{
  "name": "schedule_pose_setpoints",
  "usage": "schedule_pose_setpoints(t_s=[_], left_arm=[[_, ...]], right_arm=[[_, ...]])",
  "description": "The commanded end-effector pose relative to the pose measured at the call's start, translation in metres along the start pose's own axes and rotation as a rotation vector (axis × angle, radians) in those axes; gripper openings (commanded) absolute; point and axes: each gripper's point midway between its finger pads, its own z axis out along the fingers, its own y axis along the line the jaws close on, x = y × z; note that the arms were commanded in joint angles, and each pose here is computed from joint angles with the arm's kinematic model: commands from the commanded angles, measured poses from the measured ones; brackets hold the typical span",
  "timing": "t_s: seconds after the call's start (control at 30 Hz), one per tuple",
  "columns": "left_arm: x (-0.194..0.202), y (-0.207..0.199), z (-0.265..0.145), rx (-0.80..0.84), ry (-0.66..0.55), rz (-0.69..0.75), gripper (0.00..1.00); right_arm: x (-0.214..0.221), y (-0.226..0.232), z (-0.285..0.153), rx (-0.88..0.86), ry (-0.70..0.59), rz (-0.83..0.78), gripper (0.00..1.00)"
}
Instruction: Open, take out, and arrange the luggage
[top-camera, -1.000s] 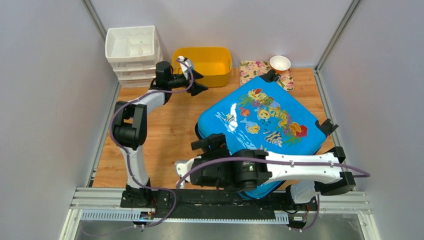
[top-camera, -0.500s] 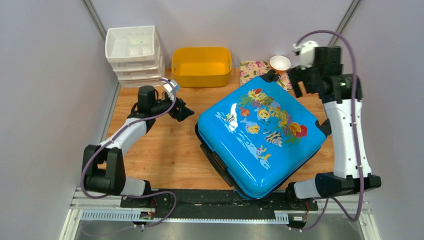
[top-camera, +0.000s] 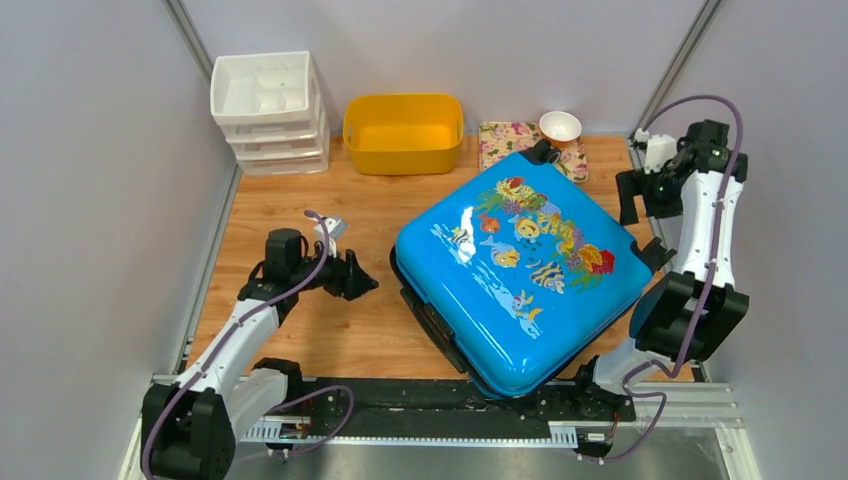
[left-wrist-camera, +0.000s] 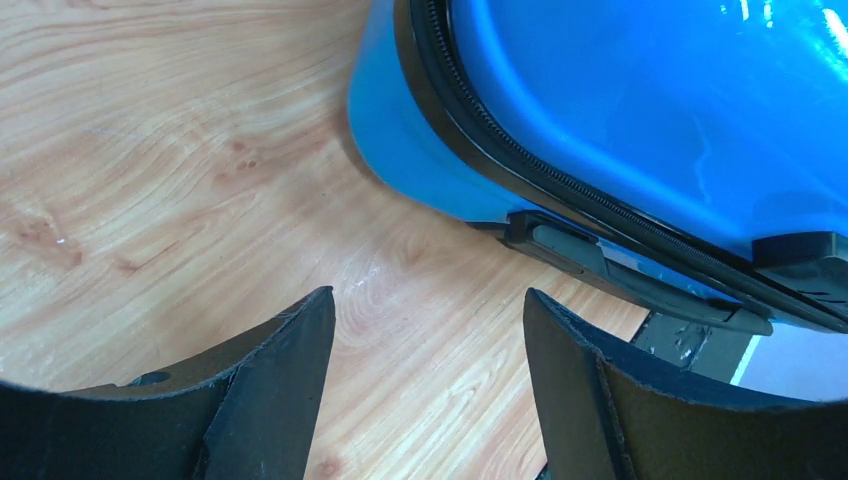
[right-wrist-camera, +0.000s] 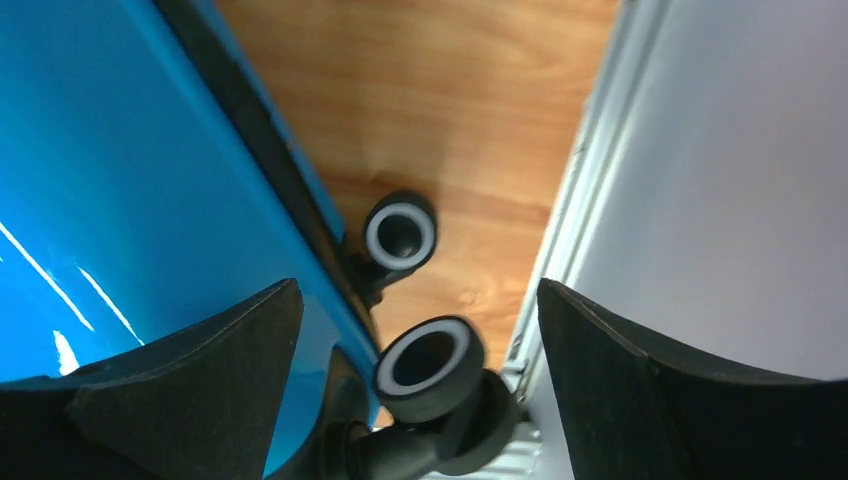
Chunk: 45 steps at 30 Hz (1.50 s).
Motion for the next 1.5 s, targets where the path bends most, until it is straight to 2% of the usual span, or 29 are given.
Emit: schedule_pose_setpoints(t_s=[0.0, 0.07, 0.13, 0.27, 0.37, 0.4, 0.47, 0.6, 0.77, 1.0, 1.07, 1.13, 1.27, 1.33, 1.37, 1.47], left_arm=[[-0.010, 0.005, -0.002, -0.033, -0.009, 0.043, 0.77], [-0.032, 0.015, 0.004, -0.051, -0.012, 0.145, 0.77], [-0.049, 0.029, 0.009, -0.092, -0.006, 0.232, 0.77], [-0.100, 0.057, 0.036, -0.110, -0.001, 0.300, 0.74], [-0.128, 0.073, 0.062, -0.093, -0.010, 0.325, 0.73], [-0.134, 0.076, 0.069, -0.083, -0.010, 0.317, 0.72], [-0.143, 0.081, 0.089, -0.041, 0.002, 0.326, 0.72], [-0.146, 0.069, 0.116, 0.047, -0.009, 0.363, 0.72], [-0.127, 0.042, 0.140, 0.128, 0.043, 0.455, 0.73], [-0.140, 0.048, 0.156, 0.079, 0.013, 0.456, 0.73], [-0.144, 0.052, 0.158, 0.060, 0.005, 0.460, 0.73], [-0.146, 0.052, 0.161, 0.073, 0.002, 0.465, 0.74], [-0.144, 0.044, 0.166, 0.129, 0.006, 0.455, 0.74], [-0.143, 0.043, 0.167, 0.133, 0.007, 0.449, 0.74], [-0.143, 0.043, 0.166, 0.135, 0.006, 0.449, 0.74], [-0.144, 0.041, 0.162, 0.129, -0.013, 0.461, 0.74]], right_arm=[[0.030, 0.017, 0.001, -0.047, 0.059, -0.018, 0.91], [0.050, 0.012, 0.000, 0.004, 0.085, 0.023, 0.92], [0.068, -0.010, -0.009, 0.094, 0.089, 0.106, 0.92], [0.120, -0.042, -0.035, 0.189, 0.139, 0.240, 0.92], [0.176, -0.041, -0.042, 0.180, 0.237, 0.292, 0.92], [0.192, -0.028, -0.040, 0.153, 0.264, 0.287, 0.92], [0.206, -0.011, -0.038, 0.104, 0.292, 0.247, 0.91], [0.225, 0.008, -0.036, 0.107, 0.314, 0.248, 0.92], [0.232, -0.032, -0.055, 0.204, 0.312, 0.376, 0.93], [0.282, -0.051, -0.093, 0.269, 0.379, 0.425, 0.93], [0.296, -0.055, -0.100, 0.300, 0.377, 0.482, 0.94], [0.292, -0.060, -0.103, 0.317, 0.322, 0.523, 0.94], [0.249, -0.055, -0.092, 0.251, 0.157, 0.541, 0.91], [0.226, -0.058, -0.089, 0.269, 0.120, 0.550, 0.91], [0.206, -0.063, -0.085, 0.285, 0.082, 0.499, 0.91], [0.164, -0.084, -0.097, 0.399, -0.017, 0.488, 0.91]])
